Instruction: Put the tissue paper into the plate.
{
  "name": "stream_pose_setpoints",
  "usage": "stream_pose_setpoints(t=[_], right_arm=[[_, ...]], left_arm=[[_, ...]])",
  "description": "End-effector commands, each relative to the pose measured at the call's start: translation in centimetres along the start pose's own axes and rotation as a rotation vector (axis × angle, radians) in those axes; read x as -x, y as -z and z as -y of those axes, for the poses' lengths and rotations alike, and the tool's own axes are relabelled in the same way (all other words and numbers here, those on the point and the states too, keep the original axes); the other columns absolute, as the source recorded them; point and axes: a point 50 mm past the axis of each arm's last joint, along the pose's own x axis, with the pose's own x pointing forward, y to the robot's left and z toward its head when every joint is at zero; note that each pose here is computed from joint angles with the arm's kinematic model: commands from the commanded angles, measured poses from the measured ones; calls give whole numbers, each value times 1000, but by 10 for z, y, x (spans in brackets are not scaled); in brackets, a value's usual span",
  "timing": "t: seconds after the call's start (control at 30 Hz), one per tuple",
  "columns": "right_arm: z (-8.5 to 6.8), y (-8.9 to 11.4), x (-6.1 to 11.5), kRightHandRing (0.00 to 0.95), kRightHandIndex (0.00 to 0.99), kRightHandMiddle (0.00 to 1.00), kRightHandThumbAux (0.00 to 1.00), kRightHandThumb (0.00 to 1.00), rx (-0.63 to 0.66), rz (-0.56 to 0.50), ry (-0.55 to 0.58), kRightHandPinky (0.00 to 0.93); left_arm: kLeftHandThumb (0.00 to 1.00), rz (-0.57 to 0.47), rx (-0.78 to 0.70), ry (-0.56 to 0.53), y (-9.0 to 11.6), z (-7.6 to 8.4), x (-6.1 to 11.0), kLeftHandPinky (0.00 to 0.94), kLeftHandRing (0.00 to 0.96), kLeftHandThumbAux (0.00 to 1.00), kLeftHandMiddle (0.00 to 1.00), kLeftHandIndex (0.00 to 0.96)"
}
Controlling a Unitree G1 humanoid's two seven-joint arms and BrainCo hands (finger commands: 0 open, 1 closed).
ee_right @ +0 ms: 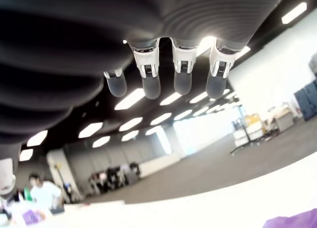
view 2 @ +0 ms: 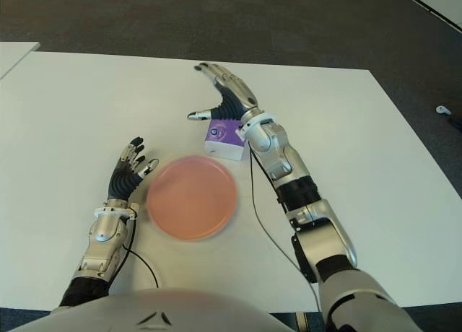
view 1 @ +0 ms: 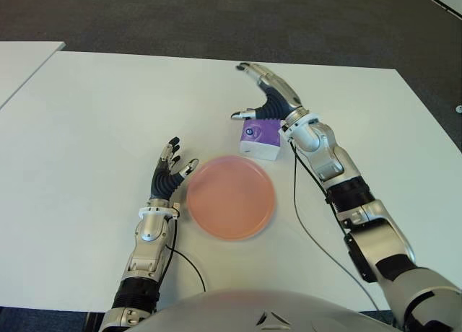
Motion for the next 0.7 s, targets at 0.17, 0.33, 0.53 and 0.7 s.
stream_pose_setpoints(t=[0.17,0.33,0.53,0.7], right_arm=[[-34,28,4,0,0,0,407,222,356,51,-201,0],[-37,41,7,0,0,0,386,223,407,29,-245,0],[-41,52,10,0,0,0,399,227,423,-18,-278,0],[-44,56,10,0,0,0,421,235,410,-46,-290,0]], left_arm=[[0,-36,2,-5,6,2,5,0,0,629,0,0],[0,-39,8,-3,7,3,6,0,0,626,0,0],[0,-42,8,0,7,2,6,0,0,621,0,0],[0,-46,6,-3,8,1,7,0,0,616,0,0]])
